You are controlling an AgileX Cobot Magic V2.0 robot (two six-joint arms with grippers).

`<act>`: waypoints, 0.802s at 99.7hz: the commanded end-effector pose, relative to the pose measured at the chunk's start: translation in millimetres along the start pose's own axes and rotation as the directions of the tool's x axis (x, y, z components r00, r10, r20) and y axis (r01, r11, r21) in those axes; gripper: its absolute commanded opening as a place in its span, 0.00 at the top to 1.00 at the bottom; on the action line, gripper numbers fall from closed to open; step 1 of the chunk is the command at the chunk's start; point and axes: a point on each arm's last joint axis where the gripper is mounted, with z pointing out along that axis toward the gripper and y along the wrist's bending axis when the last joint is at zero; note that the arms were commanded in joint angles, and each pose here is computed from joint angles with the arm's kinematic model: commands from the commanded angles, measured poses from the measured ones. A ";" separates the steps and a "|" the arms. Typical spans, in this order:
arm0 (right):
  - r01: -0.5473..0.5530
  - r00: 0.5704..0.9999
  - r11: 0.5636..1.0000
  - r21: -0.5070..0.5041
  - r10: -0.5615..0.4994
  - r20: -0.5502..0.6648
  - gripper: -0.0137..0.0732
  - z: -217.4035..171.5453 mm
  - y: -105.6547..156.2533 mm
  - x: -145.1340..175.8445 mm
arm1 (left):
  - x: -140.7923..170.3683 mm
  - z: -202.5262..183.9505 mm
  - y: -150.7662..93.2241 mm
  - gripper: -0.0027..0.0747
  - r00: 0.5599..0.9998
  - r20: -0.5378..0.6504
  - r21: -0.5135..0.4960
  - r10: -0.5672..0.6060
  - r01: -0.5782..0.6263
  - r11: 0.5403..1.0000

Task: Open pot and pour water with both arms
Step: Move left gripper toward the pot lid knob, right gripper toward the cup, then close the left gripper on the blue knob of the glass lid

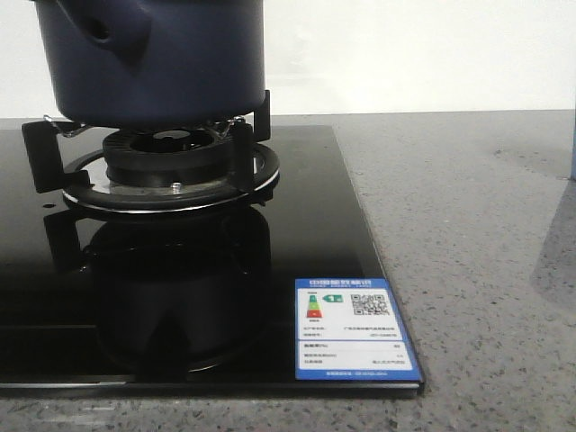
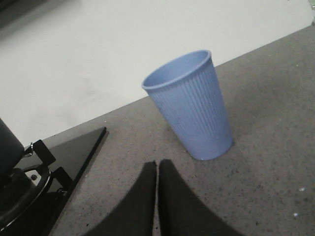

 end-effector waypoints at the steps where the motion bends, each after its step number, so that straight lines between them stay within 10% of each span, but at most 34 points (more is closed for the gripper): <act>1: 0.094 0.995 0.996 -0.003 -0.094 0.018 0.89 0.6 12.3 -29.1 | -30.7 -2.7 -22.0 0.99 0.989 0.048 0.032 0.140 -0.142 0.989; 26: 0.254 0.936 0.967 -0.012 -0.249 -0.251 0.89 30.3 33.7 -72.9 | -70.5 20.1 -59.5 0.99 0.903 -0.118 0.116 0.413 -0.400 0.909; 59: 0.293 0.883 0.947 -0.130 -0.320 -0.342 0.88 66.3 53.7 -90.6 | -83.8 53.9 -80.8 0.92 0.885 -0.207 0.245 0.418 -0.366 0.898; 80: 0.294 0.886 0.947 -0.130 -0.320 -0.336 0.44 66.5 54.0 -91.5 | -86.3 69.8 -91.2 0.54 0.888 -0.239 0.291 0.393 -0.320 0.902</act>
